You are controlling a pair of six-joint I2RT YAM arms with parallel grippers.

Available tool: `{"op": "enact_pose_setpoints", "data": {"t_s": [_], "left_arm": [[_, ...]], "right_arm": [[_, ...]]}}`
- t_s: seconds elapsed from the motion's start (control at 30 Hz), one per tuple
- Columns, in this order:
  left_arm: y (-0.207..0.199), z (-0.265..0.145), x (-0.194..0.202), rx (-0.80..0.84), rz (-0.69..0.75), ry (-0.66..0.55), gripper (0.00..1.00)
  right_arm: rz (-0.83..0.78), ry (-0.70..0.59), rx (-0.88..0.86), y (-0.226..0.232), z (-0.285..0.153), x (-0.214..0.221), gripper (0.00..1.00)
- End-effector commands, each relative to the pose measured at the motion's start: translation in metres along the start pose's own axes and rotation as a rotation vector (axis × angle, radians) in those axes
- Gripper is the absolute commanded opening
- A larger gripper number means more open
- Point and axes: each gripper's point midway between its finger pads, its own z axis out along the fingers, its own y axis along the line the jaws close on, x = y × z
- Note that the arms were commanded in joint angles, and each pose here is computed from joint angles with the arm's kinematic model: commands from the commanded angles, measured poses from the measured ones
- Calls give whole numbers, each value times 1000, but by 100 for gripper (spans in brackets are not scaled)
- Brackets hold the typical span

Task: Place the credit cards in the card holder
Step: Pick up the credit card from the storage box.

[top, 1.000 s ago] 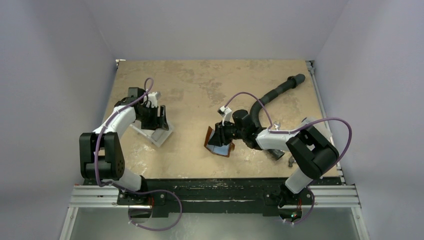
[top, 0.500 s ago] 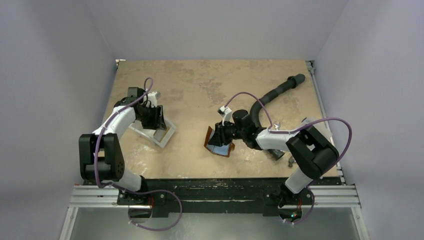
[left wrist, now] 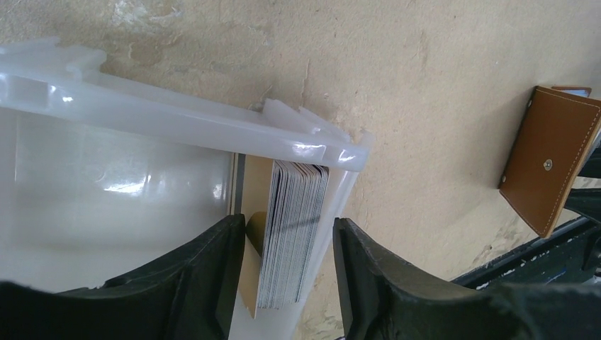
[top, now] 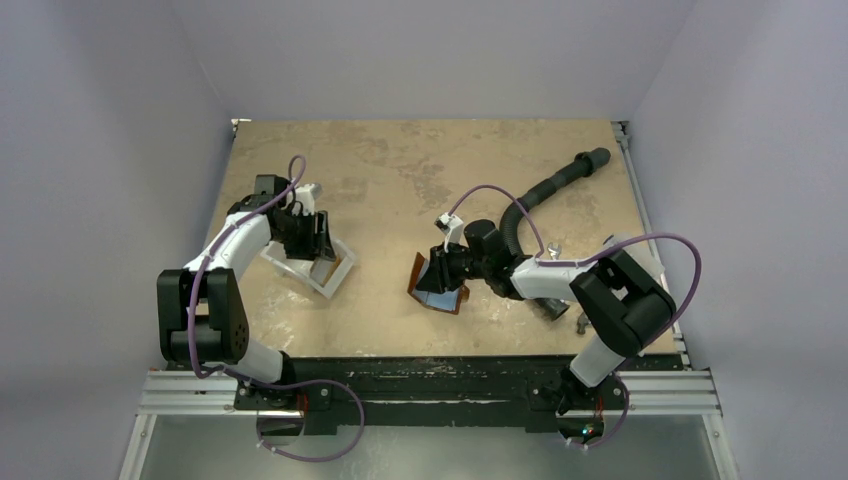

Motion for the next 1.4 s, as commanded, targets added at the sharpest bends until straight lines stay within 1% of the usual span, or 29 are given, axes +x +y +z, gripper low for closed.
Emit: {"op": "enact_pose_setpoints", "data": {"t_s": [0.0,0.1,0.33,0.47,0.5,0.6,0.7,0.77,0.83,0.9,1.0,1.07,1.2,1.37], "left_arm": [[-15,-11,-15,57,15,-56,53],[-15,-11,-14,60,15,-54,53],[-15,-12,-15,54,14,-56,43],[-14,-10,-13,59,10,-46,41],[-15,-9,-12,60,10,-44,43],[-14,-9,-13,58,13,-47,55],[-13,-8,-12,52,9,-41,64],[-12,-6,-13,51,6,-45,75],[-10,-1,-12,54,-4,-29,82],[-8,6,-8,61,-17,0,84],[-12,16,0,103,-34,34,91],[-14,18,1,119,-38,39,92],[-17,18,1,136,-35,34,92],[-24,17,1,179,-37,40,84]], "right_arm": [[-30,-29,-30,6,2,-9,34],[-30,-29,-30,6,2,-9,34],[-29,-25,-30,5,2,-8,34],[-29,-25,-31,6,2,-8,34],[-28,-25,-31,6,3,-8,34],[-28,-25,-33,6,3,-8,34],[-28,-25,-33,6,3,-8,34],[-26,-24,-34,6,3,-7,34],[-26,-24,-34,6,3,-7,34],[-27,-26,-35,6,3,-7,34],[-26,-25,-35,6,3,-7,34],[-28,-26,-34,6,2,-7,34],[-28,-26,-34,6,3,-7,34],[-27,-24,-35,5,4,-8,34]]}}
